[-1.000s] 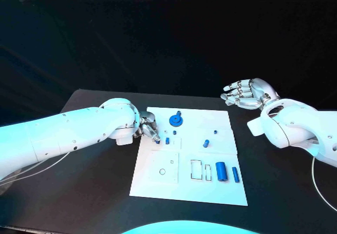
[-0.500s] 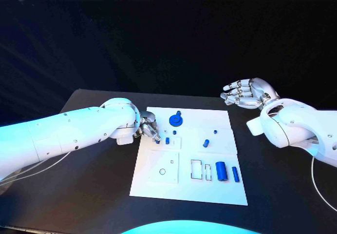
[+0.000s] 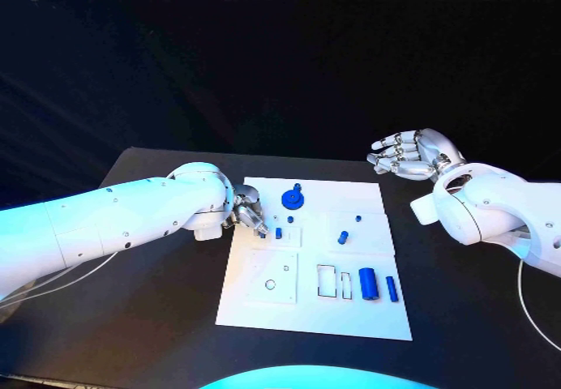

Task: Assemble the parts on the task board

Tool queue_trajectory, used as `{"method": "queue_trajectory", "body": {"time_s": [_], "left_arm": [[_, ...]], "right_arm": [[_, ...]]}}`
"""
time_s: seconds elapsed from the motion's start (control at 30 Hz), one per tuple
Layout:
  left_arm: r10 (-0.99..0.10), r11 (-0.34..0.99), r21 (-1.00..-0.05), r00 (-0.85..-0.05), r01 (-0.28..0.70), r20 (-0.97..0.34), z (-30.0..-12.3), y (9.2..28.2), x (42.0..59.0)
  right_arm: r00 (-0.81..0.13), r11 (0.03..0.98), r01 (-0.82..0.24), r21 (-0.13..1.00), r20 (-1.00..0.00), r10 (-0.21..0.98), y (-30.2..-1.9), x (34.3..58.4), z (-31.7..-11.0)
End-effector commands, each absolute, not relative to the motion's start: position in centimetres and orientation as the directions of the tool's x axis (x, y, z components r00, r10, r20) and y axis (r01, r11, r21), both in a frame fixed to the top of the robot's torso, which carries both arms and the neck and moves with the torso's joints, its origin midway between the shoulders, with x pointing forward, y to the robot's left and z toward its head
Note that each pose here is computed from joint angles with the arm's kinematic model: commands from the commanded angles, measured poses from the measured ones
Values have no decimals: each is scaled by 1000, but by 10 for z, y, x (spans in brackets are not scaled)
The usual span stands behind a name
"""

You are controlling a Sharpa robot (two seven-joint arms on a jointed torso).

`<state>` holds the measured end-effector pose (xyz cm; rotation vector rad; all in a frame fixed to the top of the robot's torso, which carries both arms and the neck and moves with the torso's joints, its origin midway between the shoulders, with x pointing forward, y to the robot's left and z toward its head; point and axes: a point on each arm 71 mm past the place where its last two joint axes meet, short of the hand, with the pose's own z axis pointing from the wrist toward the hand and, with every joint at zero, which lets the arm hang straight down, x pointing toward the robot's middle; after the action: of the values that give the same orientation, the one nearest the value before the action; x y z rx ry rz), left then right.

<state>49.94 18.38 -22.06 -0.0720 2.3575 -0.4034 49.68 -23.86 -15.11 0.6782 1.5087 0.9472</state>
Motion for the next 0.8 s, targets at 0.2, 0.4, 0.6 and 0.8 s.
{"method": "queue_trajectory", "body": {"time_s": [0.2, 0.4, 0.6, 0.8], "left_arm": [[-142, 951, -300, -755, 76, -641, -225, 182, 496], [-145, 951, -299, -753, 72, -642, -225, 184, 496], [-151, 952, -298, -746, 66, -648, -225, 185, 497], [-162, 953, -299, -736, 57, -657, -224, 187, 499]], "right_arm": [[-176, 500, -111, 859, -512, 841, -237, 496, -151], [-175, 500, -111, 859, -512, 841, -237, 496, -151], [-174, 499, -110, 859, -511, 842, -237, 496, -151], [-172, 500, -110, 859, -512, 842, -238, 496, -151]]}}
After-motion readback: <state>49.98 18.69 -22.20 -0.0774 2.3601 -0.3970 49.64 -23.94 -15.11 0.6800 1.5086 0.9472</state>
